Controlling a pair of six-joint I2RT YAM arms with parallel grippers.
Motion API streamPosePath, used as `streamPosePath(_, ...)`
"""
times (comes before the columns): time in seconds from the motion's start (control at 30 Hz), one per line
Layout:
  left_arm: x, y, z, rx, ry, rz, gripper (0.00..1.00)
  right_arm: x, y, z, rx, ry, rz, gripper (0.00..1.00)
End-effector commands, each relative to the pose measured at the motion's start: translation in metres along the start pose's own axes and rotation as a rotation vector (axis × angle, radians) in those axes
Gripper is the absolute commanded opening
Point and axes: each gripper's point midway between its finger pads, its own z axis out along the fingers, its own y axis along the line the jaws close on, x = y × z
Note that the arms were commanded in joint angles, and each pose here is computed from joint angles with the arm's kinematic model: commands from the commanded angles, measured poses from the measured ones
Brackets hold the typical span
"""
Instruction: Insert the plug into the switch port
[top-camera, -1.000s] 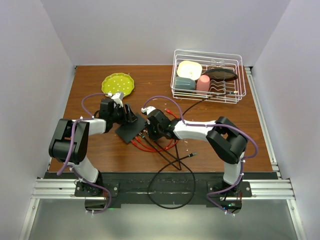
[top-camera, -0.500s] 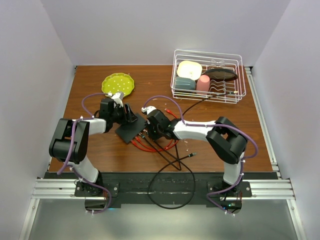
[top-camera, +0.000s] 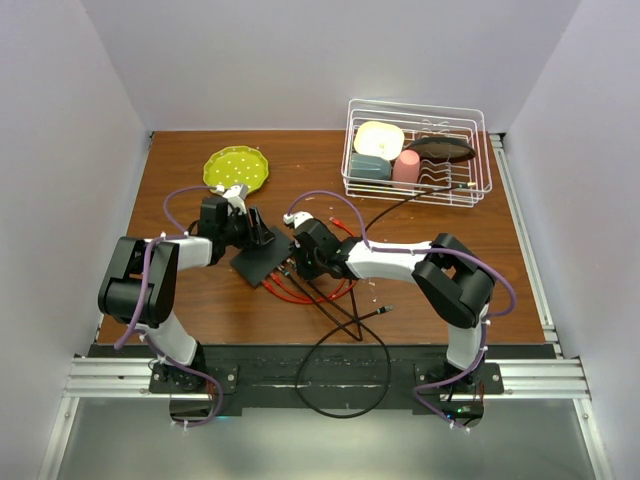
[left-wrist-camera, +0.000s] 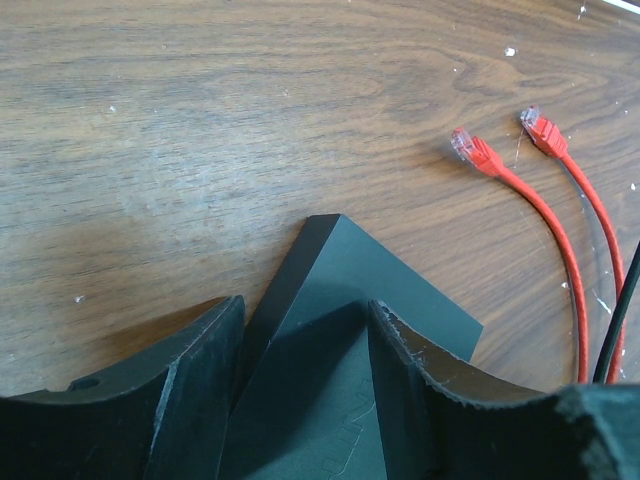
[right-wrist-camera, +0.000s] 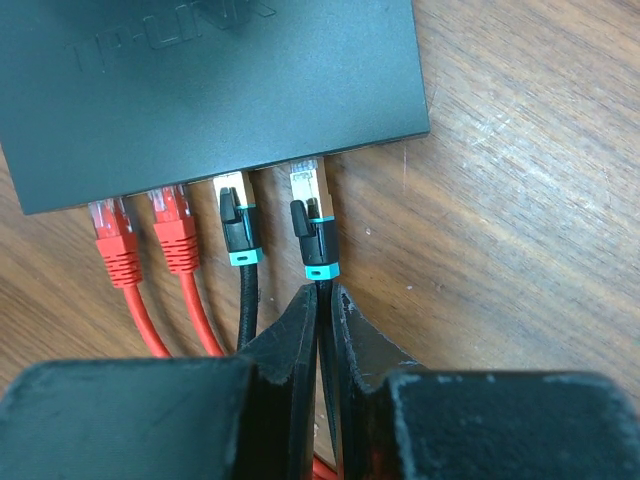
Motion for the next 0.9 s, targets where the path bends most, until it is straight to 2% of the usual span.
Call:
streamPosePath(0.0,0.005,0.002,0.001,0.003,0.034,0.01,0.56,-0.042,0.01,0.001,-0.01,-0.128,0.037,0.0)
streamPosePath(0.57,0.004,0.003,-0.002,-0.006,0.032,0.016,0.56,-0.037,0.006,0.008,0.0,-0.105,0.061,0.0)
streamPosePath(0.87,0.0,0.001,-0.005,-0.008,0.017,0.022,0.56,-0.053,0.012,-0.005,-0.053,-0.191,0.115,0.0)
